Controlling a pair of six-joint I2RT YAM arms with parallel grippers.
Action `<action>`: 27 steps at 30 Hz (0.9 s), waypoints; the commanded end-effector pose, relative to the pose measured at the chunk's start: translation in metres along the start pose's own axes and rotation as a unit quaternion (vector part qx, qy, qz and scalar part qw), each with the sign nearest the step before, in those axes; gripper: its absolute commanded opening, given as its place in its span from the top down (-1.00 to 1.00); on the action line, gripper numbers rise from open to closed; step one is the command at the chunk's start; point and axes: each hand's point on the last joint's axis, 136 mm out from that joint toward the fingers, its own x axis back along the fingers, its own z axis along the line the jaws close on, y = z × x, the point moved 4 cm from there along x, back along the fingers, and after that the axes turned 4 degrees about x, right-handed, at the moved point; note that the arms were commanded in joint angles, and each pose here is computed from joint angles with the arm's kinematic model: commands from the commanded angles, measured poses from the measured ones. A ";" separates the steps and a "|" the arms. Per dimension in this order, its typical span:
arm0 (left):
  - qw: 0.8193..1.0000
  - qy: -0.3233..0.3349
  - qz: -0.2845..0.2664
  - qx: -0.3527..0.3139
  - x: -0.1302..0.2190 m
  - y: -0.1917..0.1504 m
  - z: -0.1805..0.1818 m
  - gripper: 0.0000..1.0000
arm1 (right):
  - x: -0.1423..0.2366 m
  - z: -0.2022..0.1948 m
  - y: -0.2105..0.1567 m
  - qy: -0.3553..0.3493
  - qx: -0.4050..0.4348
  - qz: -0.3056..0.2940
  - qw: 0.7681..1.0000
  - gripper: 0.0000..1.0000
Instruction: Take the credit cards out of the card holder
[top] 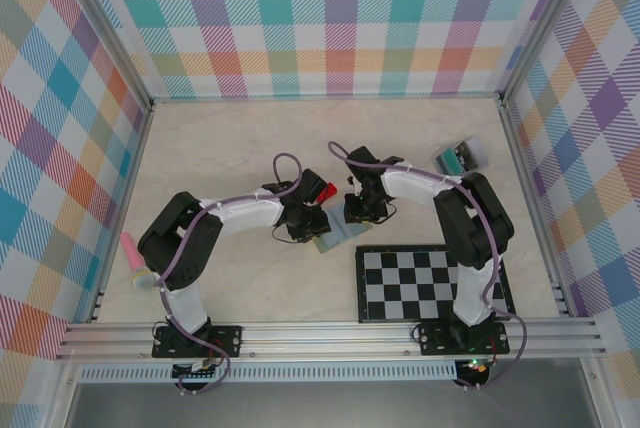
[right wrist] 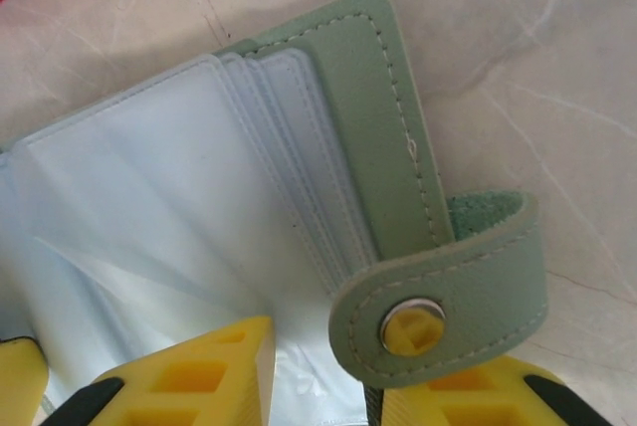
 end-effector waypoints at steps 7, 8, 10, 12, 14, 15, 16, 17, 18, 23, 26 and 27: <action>0.995 -0.073 0.007 -0.061 0.006 0.001 -0.038 0.73 | -0.022 0.003 -0.018 0.023 0.001 0.058 0.998 0.52; 0.995 -0.073 0.007 -0.063 0.006 0.001 -0.039 0.76 | -0.022 0.002 -0.019 0.024 0.001 0.059 0.998 0.53; 0.995 -0.071 0.004 -0.064 0.004 0.004 -0.038 0.78 | -0.021 0.003 -0.020 0.025 0.001 0.060 0.998 0.55; 0.996 -0.068 0.002 -0.063 0.003 0.006 -0.037 0.79 | -0.018 0.004 -0.020 0.030 0.000 0.057 0.998 0.56; 0.996 -0.069 -0.001 -0.060 0.005 0.009 -0.036 0.79 | -0.011 0.007 -0.020 0.038 -0.003 0.050 0.998 0.56; 0.996 -0.068 -0.003 -0.061 0.006 0.009 -0.035 0.78 | -0.008 0.008 -0.020 0.042 -0.004 0.046 0.998 0.56; 0.996 -0.066 -0.004 -0.059 0.008 0.010 -0.034 0.77 | -0.004 0.010 -0.021 0.046 -0.007 0.040 0.998 0.56; 0.996 -0.067 -0.006 -0.060 0.011 0.011 -0.034 0.75 | 0.001 0.011 -0.020 0.050 -0.009 0.032 0.998 0.56; 0.996 -0.066 -0.008 -0.059 0.015 0.012 -0.033 0.72 | 0.006 0.012 -0.020 0.052 -0.011 0.024 0.998 0.56; 0.995 -0.068 -0.031 -0.069 0.044 0.016 -0.034 0.25 | 0.044 0.022 -0.010 0.069 -0.011 -0.034 0.997 0.52; 0.994 -0.060 -0.057 -0.076 0.068 0.020 -0.032 0.02 | 0.072 0.026 -0.005 0.073 -0.006 -0.080 0.994 0.47; 0.993 -0.058 -0.066 -0.077 0.076 0.022 -0.031 -0.03 | 0.080 0.026 -0.003 0.071 -0.005 -0.094 0.993 0.42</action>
